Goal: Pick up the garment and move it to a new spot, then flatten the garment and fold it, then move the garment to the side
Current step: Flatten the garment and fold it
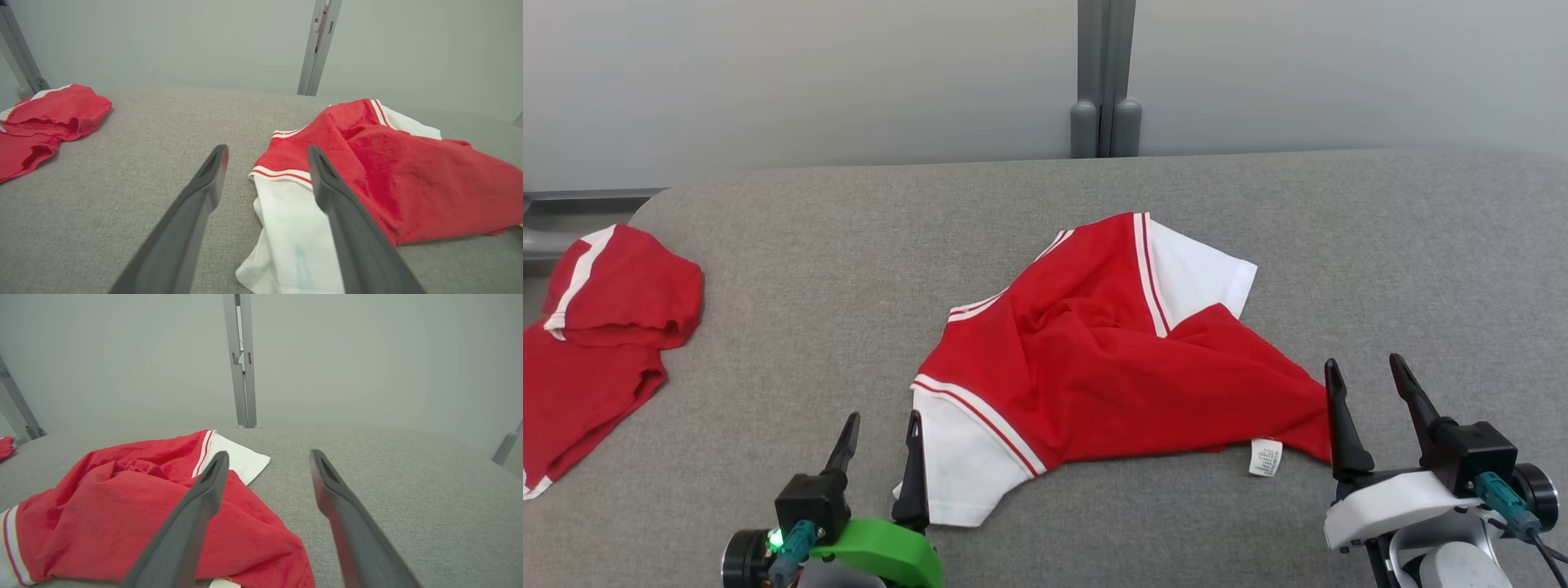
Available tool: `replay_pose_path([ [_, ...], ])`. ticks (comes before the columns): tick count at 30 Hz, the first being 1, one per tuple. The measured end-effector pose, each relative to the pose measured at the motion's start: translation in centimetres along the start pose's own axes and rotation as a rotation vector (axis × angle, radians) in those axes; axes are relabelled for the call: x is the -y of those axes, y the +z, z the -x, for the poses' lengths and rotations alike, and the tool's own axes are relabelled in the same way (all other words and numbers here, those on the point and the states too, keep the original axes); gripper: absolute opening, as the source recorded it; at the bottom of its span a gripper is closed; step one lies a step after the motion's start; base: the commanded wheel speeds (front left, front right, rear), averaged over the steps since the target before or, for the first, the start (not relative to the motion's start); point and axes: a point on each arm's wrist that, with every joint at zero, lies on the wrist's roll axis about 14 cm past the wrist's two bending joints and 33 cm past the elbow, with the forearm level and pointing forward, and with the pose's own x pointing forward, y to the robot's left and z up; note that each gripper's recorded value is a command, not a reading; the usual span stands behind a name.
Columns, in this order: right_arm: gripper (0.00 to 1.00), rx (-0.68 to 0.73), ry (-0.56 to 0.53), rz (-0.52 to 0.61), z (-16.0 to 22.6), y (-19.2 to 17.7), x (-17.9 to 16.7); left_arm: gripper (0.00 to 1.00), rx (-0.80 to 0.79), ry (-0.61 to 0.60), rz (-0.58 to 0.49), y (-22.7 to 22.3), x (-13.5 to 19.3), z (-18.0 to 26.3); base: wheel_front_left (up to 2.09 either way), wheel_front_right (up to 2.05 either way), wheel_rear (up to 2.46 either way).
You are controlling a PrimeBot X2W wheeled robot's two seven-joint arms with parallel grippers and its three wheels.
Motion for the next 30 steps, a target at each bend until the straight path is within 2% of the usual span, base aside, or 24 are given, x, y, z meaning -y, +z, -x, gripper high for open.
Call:
replay_pose_path([
  [2,1.0,-0.006,-0.003,0.0,0.1,-0.2,0.1,1.0,-0.045,0.014,-0.008,-1.4,-0.5,0.3,0.0,0.0,0.0],
  [9,1.0,-0.042,-0.027,-0.003,0.4,-1.4,0.9,1.0,-0.349,0.06,-0.067,-8.5,-3.1,2.1,0.0,0.0,0.0],
  [14,1.0,-0.06,-0.055,0.0,0.6,-1.9,1.8,1.0,-0.387,0.041,-0.085,-9.4,-3.1,1.1,0.0,0.0,0.0],
  [21,1.0,-0.095,-0.095,0.009,1.1,-3.0,3.1,1.0,-0.439,-0.033,-0.083,-10.8,-1.5,0.6,0.0,0.0,0.0],
  [22,1.0,-0.111,-0.101,0.008,1.3,-3.5,3.3,0.95,-0.441,-0.042,-0.082,-10.9,-1.2,0.5,0.0,0.0,0.0],
  [23,1.0,-0.135,-0.106,0.006,1.6,-4.2,3.5,0.47,-0.447,-0.05,-0.083,-11.1,-1.0,0.5,0.0,0.0,0.0],
  [24,1.0,-0.159,-0.112,0.002,1.9,-4.9,3.6,0.35,-0.451,-0.054,-0.085,-11.2,-1.0,0.5,0.0,0.0,0.0],
  [25,1.0,-0.199,-0.119,-0.004,2.3,-5.9,3.7,0.02,-0.452,-0.058,-0.086,-11.2,-0.9,0.4,0.0,0.0,0.0],
  [30,1.0,-0.351,-0.151,-0.053,3.9,-9.8,4.2,0.0,-0.436,-0.07,-0.077,-11.0,-0.5,0.2,0.0,0.0,0.0],
])
